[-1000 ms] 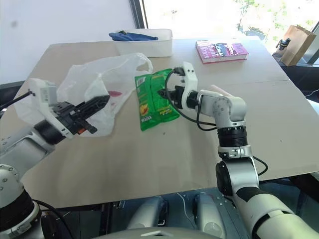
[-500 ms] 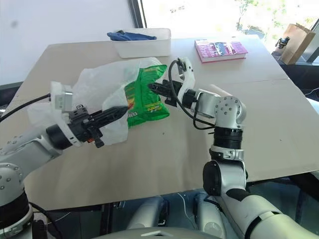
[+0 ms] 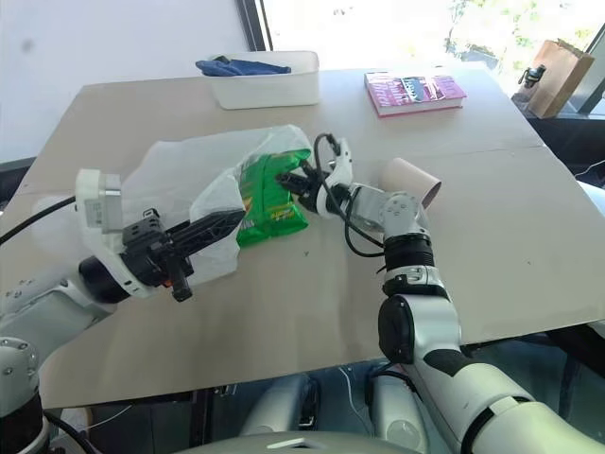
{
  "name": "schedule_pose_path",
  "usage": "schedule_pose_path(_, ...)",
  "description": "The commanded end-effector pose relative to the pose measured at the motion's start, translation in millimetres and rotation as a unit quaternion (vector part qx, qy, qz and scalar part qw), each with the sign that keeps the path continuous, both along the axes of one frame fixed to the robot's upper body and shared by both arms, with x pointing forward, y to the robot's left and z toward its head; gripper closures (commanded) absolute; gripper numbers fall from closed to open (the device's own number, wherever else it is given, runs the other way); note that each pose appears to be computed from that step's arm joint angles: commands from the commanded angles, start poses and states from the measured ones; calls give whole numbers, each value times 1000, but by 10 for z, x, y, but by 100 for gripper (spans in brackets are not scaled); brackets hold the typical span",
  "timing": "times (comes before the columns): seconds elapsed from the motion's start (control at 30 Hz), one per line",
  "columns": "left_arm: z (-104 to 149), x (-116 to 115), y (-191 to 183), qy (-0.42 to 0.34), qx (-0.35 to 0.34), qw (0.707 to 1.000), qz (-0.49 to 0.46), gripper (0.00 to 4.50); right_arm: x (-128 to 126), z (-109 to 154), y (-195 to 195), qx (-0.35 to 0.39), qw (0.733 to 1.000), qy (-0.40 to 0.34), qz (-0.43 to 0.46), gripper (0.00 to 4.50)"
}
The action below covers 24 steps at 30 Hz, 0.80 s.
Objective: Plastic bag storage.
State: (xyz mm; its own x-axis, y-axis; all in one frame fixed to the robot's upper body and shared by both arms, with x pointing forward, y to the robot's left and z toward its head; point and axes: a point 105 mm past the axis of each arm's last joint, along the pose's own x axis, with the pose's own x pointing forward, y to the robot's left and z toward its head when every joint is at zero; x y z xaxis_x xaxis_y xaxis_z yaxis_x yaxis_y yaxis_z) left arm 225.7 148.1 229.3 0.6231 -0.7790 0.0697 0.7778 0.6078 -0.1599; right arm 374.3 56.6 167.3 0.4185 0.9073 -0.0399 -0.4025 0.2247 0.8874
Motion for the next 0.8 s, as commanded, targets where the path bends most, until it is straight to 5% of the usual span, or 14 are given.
schedule_pose_path(0.03,93,-81,-57,-29,-5,1000,-6,450,-784,337,1003,73,981,-28,175,443)
schedule_pose_path(0.37,70,-22,6,-50,-6,998,30,450,-789,485,894,73,962,-158,210,443)
schedule_pose_path(0.47,45,6,22,-55,-2,998,40,450,-852,590,846,103,951,-172,234,359)
schedule_pose_path(0.67,156,315,150,-86,-13,992,94,450,-608,467,719,63,967,-176,176,85)
schedule_pose_path(0.8,253,561,60,-110,-20,989,98,450,-340,435,455,50,979,-169,106,85)
